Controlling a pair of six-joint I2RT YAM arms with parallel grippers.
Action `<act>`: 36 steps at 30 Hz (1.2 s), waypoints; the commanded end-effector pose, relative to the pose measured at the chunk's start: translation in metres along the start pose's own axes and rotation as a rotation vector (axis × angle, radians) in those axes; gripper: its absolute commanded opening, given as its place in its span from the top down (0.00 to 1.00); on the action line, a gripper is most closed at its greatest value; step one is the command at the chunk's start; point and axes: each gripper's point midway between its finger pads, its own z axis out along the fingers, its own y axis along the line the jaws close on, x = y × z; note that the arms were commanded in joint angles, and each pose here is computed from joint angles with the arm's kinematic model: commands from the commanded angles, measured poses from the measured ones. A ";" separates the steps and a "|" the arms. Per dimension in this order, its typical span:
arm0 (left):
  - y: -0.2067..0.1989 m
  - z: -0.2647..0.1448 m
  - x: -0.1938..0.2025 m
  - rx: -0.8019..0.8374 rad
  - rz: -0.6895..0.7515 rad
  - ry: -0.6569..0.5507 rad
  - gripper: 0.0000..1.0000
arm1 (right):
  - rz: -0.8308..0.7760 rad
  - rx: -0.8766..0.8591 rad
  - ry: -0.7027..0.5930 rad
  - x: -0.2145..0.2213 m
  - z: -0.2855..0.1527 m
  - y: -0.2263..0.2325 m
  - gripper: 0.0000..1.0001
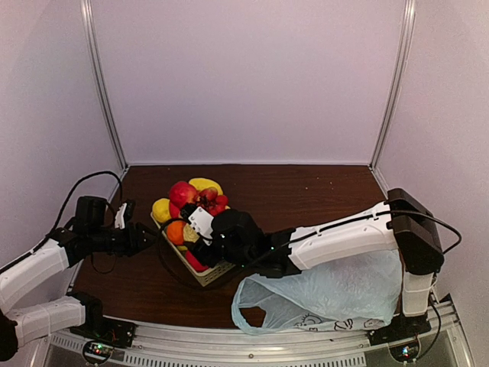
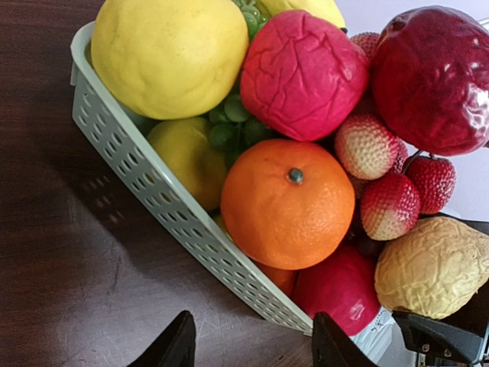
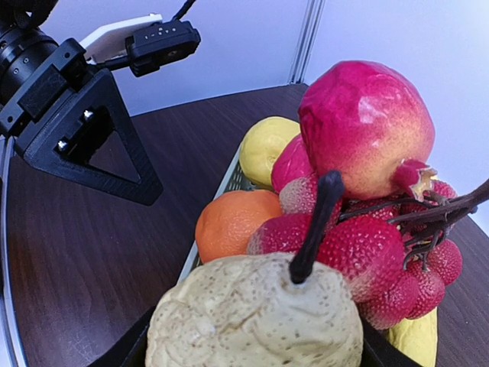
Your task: Untie the knot of the plastic bag and take out the fruit
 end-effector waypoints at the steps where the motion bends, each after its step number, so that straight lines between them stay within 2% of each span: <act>1: 0.002 0.000 0.002 0.000 0.007 -0.003 0.48 | -0.012 0.060 0.059 0.026 0.004 -0.009 0.30; 6: 0.002 0.000 0.002 0.000 0.007 -0.003 0.48 | -0.003 0.060 0.061 0.027 -0.001 -0.011 0.16; 9: 0.002 0.000 0.002 0.000 0.007 -0.005 0.48 | 0.001 0.061 0.049 0.023 -0.002 -0.012 0.11; 14: 0.001 0.000 0.002 0.004 0.006 -0.006 0.48 | 0.046 0.063 0.030 0.016 -0.003 -0.013 0.09; 23: 0.002 0.000 0.003 0.003 0.007 -0.004 0.48 | 0.072 0.047 0.003 0.004 -0.012 -0.013 0.01; 31: 0.001 -0.001 0.002 0.005 0.008 -0.005 0.48 | 0.085 0.044 -0.020 -0.007 -0.020 -0.016 0.01; 36: 0.002 -0.001 0.003 0.001 0.009 -0.006 0.48 | 0.111 -0.018 -0.057 -0.022 -0.031 -0.010 0.01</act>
